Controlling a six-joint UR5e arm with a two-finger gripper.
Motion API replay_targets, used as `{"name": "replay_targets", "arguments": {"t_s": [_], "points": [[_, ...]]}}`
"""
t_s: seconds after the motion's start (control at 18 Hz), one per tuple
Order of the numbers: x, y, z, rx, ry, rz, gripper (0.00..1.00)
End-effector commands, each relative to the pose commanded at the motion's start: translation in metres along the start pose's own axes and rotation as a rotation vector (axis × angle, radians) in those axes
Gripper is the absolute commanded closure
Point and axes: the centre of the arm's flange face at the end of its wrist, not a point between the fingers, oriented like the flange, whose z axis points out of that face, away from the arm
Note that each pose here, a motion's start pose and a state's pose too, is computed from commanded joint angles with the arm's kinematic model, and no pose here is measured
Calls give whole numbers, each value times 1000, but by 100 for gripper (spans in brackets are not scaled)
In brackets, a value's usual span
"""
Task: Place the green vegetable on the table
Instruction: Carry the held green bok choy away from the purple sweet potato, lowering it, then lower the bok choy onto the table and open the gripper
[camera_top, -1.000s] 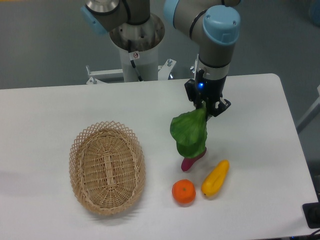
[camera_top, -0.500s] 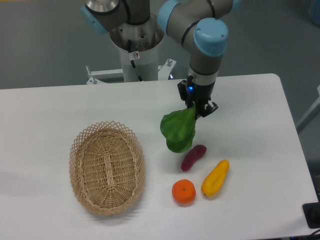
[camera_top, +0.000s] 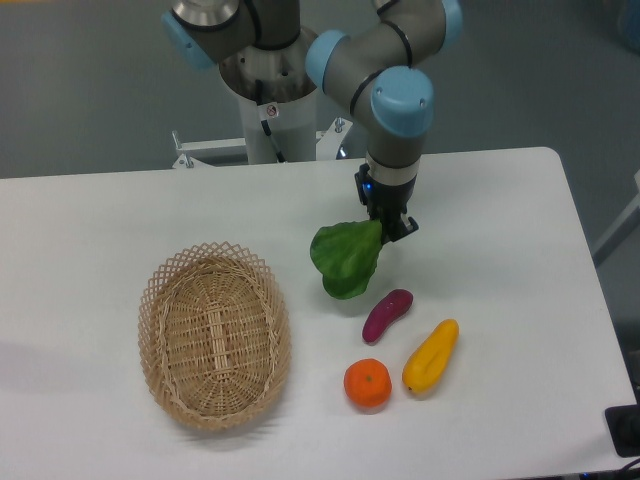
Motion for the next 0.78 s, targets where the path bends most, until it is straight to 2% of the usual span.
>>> {"name": "replay_targets", "arguments": {"t_s": [0.22,0.39,0.44,0.5,0.78], "points": [[3,2,6,-8,0,-8,57],[1,2,4,-9,-6,-20,29],[0,3,2,-12,-12,-23,9],[-2,6,-3,-12,-24,-28,0],[-36,10,-53,-18,-131,-104,0]]}}
